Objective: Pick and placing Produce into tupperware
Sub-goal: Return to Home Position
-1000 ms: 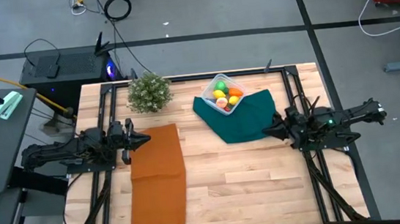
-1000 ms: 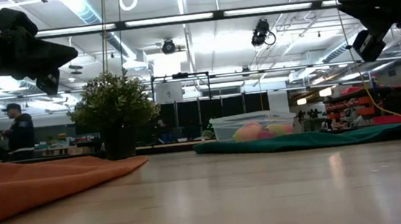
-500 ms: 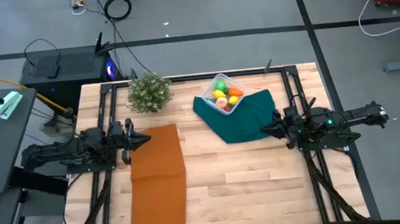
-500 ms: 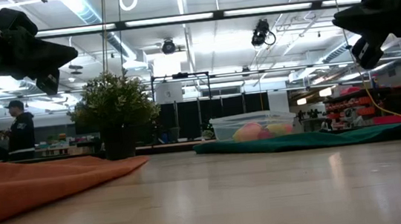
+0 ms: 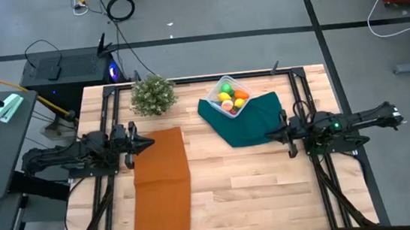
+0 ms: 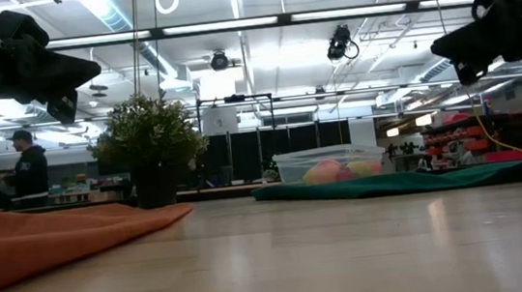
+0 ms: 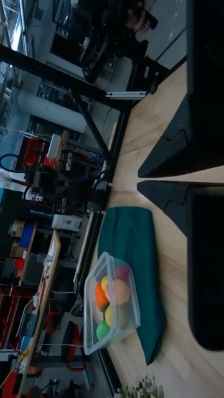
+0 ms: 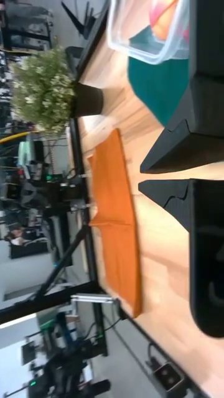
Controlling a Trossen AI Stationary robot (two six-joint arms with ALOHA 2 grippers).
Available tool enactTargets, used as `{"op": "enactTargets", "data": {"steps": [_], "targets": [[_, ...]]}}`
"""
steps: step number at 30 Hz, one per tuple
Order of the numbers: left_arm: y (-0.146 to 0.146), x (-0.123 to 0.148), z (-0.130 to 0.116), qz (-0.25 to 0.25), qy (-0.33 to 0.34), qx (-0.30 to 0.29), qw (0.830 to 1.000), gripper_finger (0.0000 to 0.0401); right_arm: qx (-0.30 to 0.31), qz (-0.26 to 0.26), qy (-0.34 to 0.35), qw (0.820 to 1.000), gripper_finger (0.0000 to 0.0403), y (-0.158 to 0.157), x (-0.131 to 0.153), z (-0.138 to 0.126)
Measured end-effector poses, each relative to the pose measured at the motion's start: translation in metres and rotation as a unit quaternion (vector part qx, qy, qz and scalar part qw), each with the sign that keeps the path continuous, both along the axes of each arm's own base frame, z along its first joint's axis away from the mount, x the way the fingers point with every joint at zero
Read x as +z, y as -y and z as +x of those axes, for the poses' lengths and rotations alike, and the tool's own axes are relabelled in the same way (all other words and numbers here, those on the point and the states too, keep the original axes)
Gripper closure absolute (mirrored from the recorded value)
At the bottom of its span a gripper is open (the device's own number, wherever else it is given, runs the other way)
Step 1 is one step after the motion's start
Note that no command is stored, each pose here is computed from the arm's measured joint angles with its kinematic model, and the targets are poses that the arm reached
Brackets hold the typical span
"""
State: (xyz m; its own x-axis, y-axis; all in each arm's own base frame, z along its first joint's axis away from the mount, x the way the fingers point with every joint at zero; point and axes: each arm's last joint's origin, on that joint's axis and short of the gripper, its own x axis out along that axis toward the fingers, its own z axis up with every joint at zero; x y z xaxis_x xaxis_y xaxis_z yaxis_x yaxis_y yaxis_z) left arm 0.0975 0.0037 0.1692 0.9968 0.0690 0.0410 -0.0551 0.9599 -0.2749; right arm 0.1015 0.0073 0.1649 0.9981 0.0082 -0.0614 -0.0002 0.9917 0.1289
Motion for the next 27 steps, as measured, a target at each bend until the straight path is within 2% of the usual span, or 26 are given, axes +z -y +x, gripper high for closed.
{"op": "enactTargets", "data": {"steps": [5,15,19,23,27], "targets": [[0.000,0.000,0.000,0.000,0.000,0.000,1.000,0.0368,0.001,-0.002,-0.027,1.000,0.0403,0.000,-0.004,0.003],[0.000,0.000,0.000,0.000,0.000,0.000,1.000,0.0376,0.002,0.000,-0.009,1.000,0.0403,-0.001,-0.002,0.004],[0.000,0.000,0.000,0.000,0.000,0.000,1.000,0.0380,0.000,-0.008,0.020,1.000,0.0403,0.000,0.006,0.002],[0.000,0.000,0.000,0.000,0.000,0.000,1.000,0.0376,-0.003,-0.030,0.020,0.999,0.0403,0.001,0.020,-0.003],[0.000,0.000,0.000,0.000,0.000,0.000,1.000,0.0369,-0.008,-0.011,0.025,1.000,0.0403,0.002,0.024,-0.005]]}}
